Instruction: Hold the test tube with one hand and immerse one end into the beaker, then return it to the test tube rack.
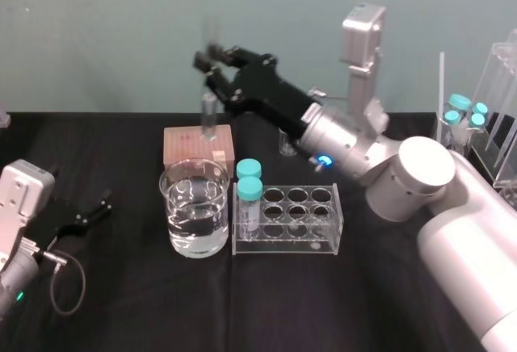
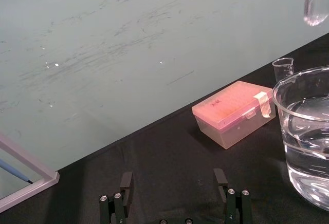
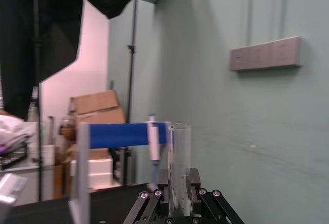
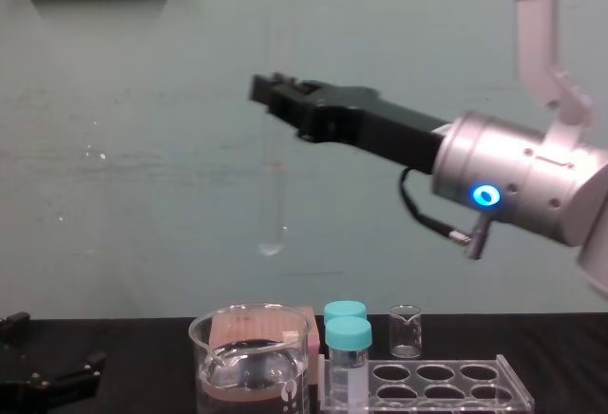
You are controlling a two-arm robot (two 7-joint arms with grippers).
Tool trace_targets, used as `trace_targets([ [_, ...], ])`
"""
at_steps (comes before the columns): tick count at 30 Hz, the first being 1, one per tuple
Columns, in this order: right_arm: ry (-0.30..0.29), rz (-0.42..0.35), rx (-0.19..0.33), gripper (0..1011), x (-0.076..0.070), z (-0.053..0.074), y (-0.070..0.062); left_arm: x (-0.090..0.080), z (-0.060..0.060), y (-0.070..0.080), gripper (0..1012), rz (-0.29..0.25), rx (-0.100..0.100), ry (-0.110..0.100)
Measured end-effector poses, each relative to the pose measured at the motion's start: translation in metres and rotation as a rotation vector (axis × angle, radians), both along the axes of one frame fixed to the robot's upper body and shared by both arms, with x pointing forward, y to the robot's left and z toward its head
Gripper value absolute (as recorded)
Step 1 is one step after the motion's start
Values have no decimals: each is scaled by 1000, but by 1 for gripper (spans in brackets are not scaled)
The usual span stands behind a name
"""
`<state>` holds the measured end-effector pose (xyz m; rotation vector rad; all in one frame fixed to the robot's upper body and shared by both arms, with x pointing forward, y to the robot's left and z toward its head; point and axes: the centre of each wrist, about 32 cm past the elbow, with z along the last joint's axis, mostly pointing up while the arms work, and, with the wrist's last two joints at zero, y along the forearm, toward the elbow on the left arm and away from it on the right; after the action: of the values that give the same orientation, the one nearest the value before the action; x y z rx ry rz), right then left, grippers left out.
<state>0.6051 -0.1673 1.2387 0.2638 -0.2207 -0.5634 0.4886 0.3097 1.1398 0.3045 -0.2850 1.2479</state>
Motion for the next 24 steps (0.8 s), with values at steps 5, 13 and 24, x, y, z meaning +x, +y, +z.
trace_targets([
  [5, 21, 66, 4, 227, 0, -6, 14, 0, 0, 0, 1000, 0, 0, 0],
  [13, 71, 81, -22, 227, -1, -19, 15, 0, 0, 0, 1000, 0, 0, 0],
  [24, 127, 80, -57, 227, -1, -33, 12, 0, 0, 0, 1000, 0, 0, 0],
])
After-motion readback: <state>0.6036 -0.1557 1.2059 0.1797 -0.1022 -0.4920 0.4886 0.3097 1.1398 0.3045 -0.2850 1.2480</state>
